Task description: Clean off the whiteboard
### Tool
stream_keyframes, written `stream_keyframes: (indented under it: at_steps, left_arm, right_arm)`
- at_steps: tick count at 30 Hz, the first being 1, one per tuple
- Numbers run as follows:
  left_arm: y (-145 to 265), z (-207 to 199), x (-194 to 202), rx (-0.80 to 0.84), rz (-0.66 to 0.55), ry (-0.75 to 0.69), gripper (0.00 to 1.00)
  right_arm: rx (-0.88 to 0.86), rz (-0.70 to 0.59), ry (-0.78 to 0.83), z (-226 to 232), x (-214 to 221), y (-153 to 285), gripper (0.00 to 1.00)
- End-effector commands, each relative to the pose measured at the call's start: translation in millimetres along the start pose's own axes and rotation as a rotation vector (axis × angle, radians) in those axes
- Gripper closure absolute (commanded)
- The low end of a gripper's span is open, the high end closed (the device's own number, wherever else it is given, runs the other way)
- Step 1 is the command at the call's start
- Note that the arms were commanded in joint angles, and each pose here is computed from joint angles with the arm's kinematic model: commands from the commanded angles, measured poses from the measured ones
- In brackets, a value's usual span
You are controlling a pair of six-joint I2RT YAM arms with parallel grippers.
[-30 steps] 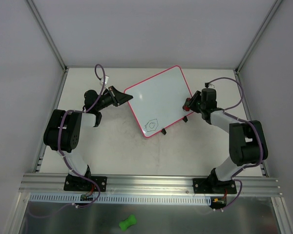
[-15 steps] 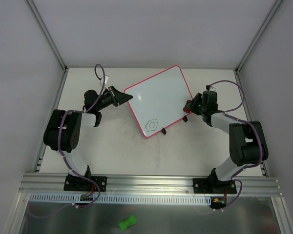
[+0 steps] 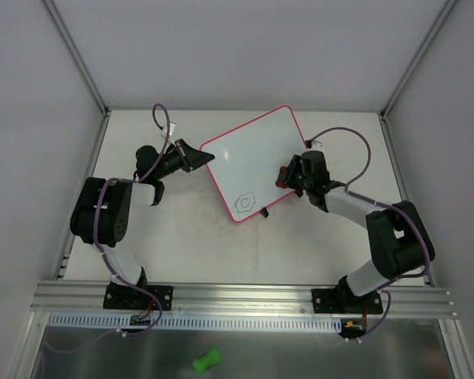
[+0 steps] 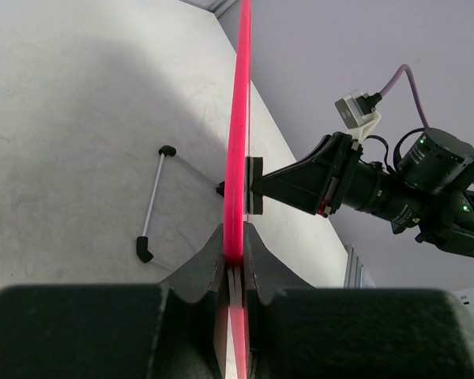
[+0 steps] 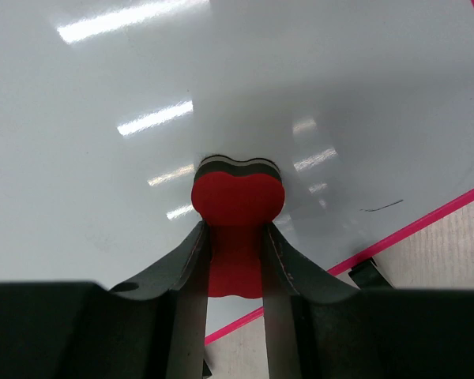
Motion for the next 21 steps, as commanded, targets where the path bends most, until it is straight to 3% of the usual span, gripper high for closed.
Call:
stream_keyframes:
  at_steps: [1,9,21]
  left_arm:
    - [-1.0,0.7,9.5,0.033,0.057,-0.083,1.0]
    - [-1.3,0.6,9.1,0.034,0.057,-0.085,1.0]
    - [-0.6,-0.1,9.6,0.036,0.058,-0.088,1.0]
  right_arm:
    - [-0.037,0.152,0.022,6.2,29.4,2.6,0.99]
    - [0.1,0.112,-0.093,-33.4,11.2,-1.7,1.0]
    - [0.16,0.029,-0.225,-71.4,-14.8,-18.1,1.0]
Point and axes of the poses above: each gripper's point midway between its finger pads, its own y axis back along the fingers, its own z axis along the line the jaws close on, x = y × z, the point moved 9 cm from there along y, back along the fingers, and after that the axes turned 6 degrees about y, right-handed, at the moved point
